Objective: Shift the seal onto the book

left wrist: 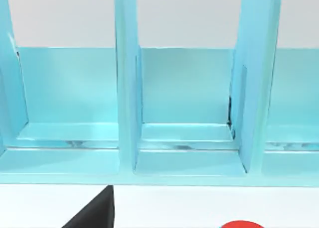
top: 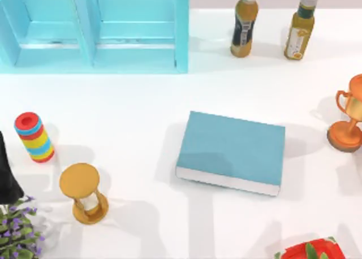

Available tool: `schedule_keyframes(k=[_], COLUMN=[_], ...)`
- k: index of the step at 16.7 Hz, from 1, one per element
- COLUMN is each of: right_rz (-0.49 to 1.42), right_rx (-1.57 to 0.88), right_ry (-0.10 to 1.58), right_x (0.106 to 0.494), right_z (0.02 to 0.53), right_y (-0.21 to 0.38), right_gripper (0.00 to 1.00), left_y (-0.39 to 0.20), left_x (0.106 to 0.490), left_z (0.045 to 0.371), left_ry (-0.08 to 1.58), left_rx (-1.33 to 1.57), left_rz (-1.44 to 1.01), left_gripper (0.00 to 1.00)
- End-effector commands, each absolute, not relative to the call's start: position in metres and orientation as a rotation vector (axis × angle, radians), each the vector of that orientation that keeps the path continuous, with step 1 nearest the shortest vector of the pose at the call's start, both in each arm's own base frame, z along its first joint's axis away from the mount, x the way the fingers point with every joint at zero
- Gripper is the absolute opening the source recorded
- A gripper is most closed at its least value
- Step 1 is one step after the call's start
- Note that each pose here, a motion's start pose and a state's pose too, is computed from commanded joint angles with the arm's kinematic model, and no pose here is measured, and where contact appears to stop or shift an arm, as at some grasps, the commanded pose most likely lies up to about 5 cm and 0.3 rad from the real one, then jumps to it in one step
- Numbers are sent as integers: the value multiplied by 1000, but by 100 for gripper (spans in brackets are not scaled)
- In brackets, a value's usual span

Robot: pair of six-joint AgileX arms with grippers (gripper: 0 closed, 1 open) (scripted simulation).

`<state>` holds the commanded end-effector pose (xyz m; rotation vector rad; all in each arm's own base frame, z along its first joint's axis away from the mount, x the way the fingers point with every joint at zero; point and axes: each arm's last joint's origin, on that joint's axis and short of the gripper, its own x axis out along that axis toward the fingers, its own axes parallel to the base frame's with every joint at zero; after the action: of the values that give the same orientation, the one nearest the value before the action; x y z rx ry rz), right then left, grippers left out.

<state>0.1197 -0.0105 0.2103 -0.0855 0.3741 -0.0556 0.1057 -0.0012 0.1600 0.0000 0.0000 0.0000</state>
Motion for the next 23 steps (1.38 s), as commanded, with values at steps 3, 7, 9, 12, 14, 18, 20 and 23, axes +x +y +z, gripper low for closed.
schedule_keyframes(k=[3,7,9,12,14,18,20,23], right_rz=[-73,-76,-69,-52,-39,-13,-9,-9], right_rx=[-120,-128,-113,-73,-44,-1,5,5], right_ry=[630,974,1132,1331,1431,1550,1564,1564], right_x=[149,216,252,295,315,333,335,335], right_z=[244,274,276,266,257,244,242,242], right_y=[-21,-49,-69,-102,-121,-144,-146,-146], right_gripper=[100,100,100,100,100,100,100,100], left_y=[-1,-1,-1,-1,-1,-1,-1,-1], left_x=[106,106,106,106,106,106,106,106], left_z=[160,160,160,160,160,160,160,160], left_ry=[0,0,0,0,0,0,0,0], left_rx=[0,0,0,0,0,0,0,0], left_rz=[0,0,0,0,0,0,0,0], left_gripper=[100,100,100,100,100,100,100,100])
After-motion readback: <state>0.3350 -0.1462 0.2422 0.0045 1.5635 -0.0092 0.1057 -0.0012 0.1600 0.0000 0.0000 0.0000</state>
